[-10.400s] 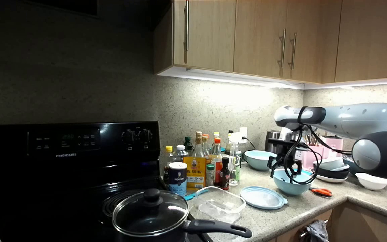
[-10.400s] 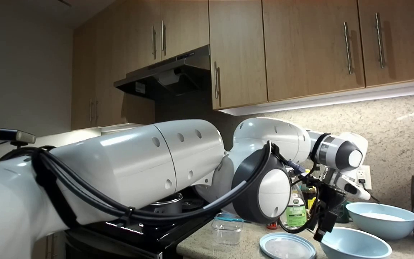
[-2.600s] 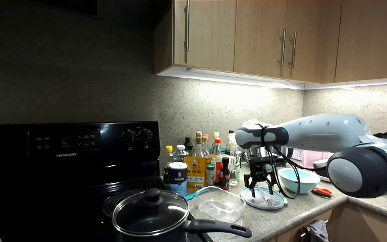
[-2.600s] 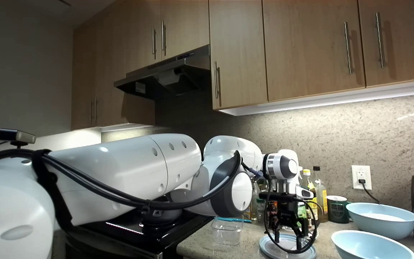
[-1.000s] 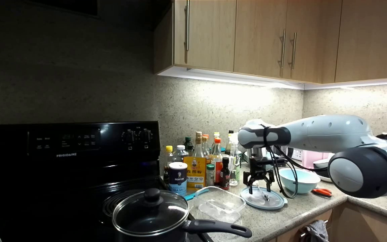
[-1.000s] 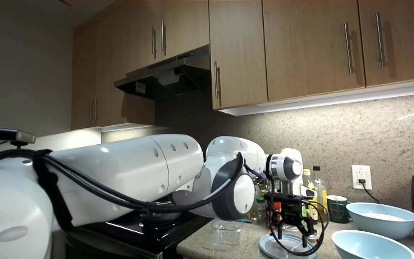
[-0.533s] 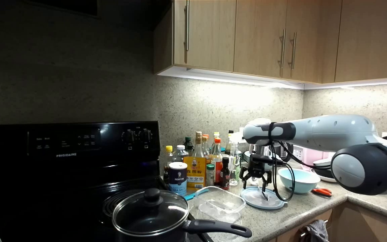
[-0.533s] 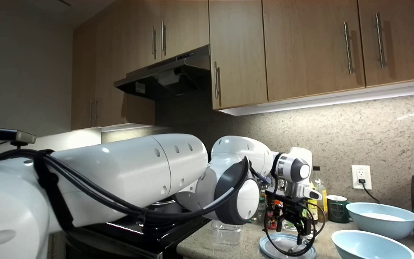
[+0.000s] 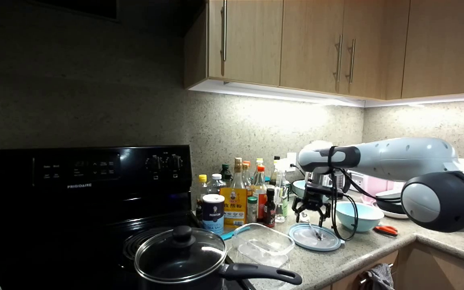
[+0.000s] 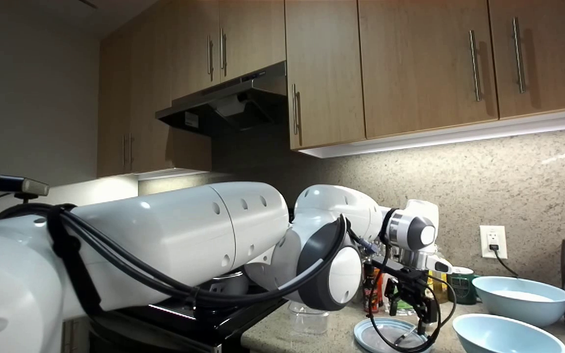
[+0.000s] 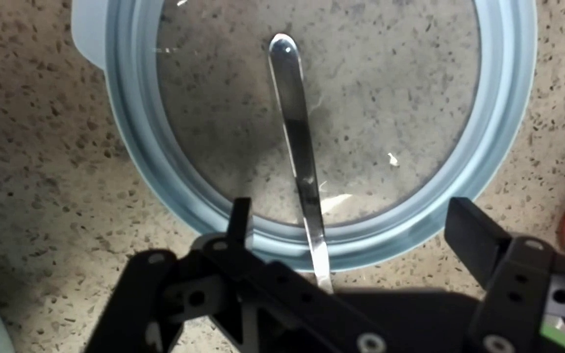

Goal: Remove the spoon from the bowl and put it on the lid that is on the counter

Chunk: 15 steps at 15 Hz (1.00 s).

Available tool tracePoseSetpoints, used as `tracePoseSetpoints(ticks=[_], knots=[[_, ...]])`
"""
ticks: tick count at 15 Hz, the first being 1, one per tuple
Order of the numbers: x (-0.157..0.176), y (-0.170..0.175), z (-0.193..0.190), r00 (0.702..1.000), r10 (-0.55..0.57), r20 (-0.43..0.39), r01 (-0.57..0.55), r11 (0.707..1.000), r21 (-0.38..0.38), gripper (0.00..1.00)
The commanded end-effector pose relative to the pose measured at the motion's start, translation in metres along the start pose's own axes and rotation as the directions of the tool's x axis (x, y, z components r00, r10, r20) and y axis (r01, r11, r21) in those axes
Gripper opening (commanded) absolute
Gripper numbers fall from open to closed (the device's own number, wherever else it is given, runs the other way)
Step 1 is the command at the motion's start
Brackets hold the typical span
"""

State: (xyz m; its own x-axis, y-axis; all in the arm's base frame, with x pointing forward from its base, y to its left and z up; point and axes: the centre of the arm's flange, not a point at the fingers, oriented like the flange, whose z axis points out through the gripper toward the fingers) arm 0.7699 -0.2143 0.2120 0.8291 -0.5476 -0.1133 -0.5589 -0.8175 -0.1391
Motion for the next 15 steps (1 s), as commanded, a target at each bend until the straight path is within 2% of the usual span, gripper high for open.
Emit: tracePoseSetpoints(ticks=[1,4,5,7,10,15], knots=[[0.006,-0.012,0.001,0.999,0.011,0.053,-0.011,1.000,0.001,1.00],[0.000,-0.018,0.005,0.995,-0.013,0.097,0.014,1.000,-0.009,1.00],[-0.001,-0.018,0.007,0.993,-0.020,0.118,0.021,1.000,-0.007,0.75],[-0.004,-0.016,0.010,0.989,-0.041,0.143,0.042,0.999,-0.008,0.68],[-0.007,-0.011,0.011,0.982,-0.076,0.171,0.077,0.997,0.004,0.46],[-0.012,0.001,0.007,0.977,-0.134,0.167,0.132,0.991,0.024,0.15]])
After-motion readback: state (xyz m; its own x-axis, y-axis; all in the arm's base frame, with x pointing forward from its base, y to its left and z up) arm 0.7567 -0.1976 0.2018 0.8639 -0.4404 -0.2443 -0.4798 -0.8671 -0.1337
